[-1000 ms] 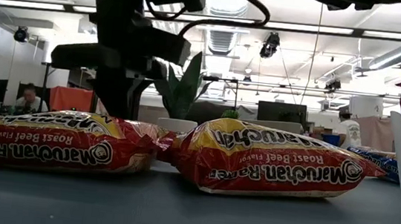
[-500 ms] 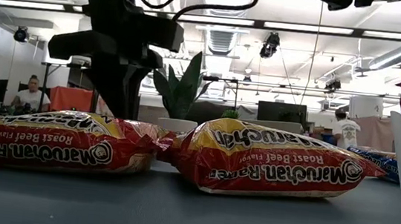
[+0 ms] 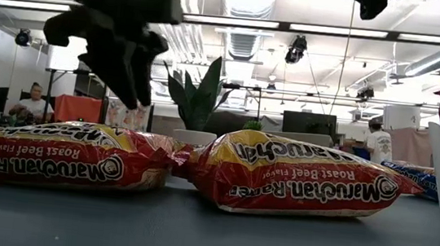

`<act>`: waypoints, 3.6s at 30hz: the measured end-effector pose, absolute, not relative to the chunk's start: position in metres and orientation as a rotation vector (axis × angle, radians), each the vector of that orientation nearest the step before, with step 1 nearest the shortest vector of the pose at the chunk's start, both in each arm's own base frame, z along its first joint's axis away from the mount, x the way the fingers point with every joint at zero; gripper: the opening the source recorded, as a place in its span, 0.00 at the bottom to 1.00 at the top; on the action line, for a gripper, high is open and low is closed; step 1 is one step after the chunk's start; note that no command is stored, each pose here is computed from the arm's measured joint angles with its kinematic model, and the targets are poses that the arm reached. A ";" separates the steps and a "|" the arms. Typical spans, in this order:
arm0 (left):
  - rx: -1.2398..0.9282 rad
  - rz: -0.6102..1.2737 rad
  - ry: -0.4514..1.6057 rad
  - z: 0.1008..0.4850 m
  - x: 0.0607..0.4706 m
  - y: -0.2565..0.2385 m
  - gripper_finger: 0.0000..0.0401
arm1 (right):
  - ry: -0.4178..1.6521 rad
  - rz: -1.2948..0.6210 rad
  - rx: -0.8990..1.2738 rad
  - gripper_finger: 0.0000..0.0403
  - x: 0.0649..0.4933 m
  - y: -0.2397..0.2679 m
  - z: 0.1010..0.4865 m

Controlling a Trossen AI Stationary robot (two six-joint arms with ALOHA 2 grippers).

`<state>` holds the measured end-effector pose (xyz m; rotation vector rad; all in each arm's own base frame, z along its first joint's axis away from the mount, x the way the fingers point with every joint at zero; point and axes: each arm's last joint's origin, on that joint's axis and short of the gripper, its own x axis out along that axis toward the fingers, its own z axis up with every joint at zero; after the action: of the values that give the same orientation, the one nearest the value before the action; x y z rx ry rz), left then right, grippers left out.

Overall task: Sort Maruchan noodles
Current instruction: Put the middle left blue instant noodle pack into the gray bin

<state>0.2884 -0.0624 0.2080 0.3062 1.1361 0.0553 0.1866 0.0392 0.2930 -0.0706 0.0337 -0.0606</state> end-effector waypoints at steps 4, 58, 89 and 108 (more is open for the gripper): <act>0.240 0.080 1.000 0.202 0.261 -0.055 0.29 | 0.044 -0.092 0.066 0.48 0.198 0.041 0.297; 0.051 0.196 0.852 0.100 0.216 -0.043 0.00 | 0.762 -0.358 0.747 0.84 0.424 0.023 0.189; 0.027 0.201 0.800 0.103 0.219 -0.043 0.00 | 0.666 -0.225 0.725 0.56 0.454 0.016 0.144; 0.044 0.148 0.663 0.151 0.202 -0.040 0.34 | 0.627 -0.113 0.535 0.26 0.447 0.016 0.180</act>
<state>0.2016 -0.0397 0.1513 0.0436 0.6626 0.1484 0.4473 0.0163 0.1796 0.5353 0.6267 -0.1129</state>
